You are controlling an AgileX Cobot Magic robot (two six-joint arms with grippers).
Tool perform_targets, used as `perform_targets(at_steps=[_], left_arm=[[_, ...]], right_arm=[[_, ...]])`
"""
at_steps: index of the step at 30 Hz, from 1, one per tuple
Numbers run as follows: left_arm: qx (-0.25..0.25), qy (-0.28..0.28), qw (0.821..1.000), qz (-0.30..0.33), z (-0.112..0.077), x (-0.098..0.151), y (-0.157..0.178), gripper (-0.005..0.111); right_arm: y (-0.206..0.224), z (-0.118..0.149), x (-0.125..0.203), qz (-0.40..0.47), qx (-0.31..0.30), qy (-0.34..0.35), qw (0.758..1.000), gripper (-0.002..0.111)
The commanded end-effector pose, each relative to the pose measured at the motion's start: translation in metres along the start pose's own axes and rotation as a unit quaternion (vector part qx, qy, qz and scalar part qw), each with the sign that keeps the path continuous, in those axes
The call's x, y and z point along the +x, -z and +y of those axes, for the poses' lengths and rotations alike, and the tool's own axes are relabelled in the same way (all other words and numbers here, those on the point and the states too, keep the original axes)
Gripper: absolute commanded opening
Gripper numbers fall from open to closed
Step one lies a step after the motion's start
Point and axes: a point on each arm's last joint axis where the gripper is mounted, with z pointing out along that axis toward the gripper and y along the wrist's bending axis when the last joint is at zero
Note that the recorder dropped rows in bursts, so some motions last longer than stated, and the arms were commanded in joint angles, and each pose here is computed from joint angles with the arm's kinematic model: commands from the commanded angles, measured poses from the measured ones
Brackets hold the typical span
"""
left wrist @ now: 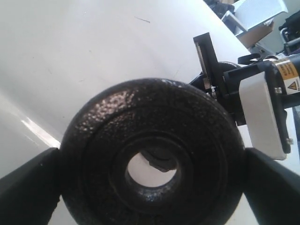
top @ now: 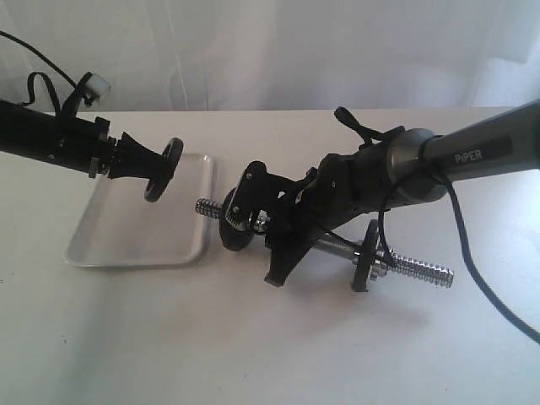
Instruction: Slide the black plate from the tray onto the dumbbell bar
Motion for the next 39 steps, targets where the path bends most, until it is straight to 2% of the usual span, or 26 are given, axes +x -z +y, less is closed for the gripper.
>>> perform_targets(at_steps=[1,7,12,19,27,39], left_arm=[[0.068,-0.011,0.996,-0.063,-0.004,-0.009,-0.001,0.000],[0.066,-0.025,0.995,-0.066,0.010,-0.005,-0.003,0.000],[0.070,-0.008,0.995,-0.065,0.019,0.001,-0.010,0.000],[0.077,0.035,0.993,-0.082,0.020,-0.001,-0.012,0.000],[0.085,0.098,0.989,-0.071,0.018,-0.001,-0.016,0.000],[0.087,0.103,0.990,-0.049,0.016,0.003,-0.020,0.000]], right_arm=[[0.007,-0.005,-0.005,-0.018,0.016,-0.026,0.999,0.000],[0.007,-0.005,-0.005,-0.018,0.016,-0.026,0.999,0.000],[0.008,-0.006,-0.006,-0.022,0.021,-0.026,0.999,0.000],[0.018,-0.011,-0.013,-0.041,0.038,-0.038,0.998,0.000],[0.021,-0.015,-0.016,-0.055,0.056,-0.039,0.996,0.000],[0.024,-0.019,-0.022,-0.076,0.085,-0.037,0.993,0.000]])
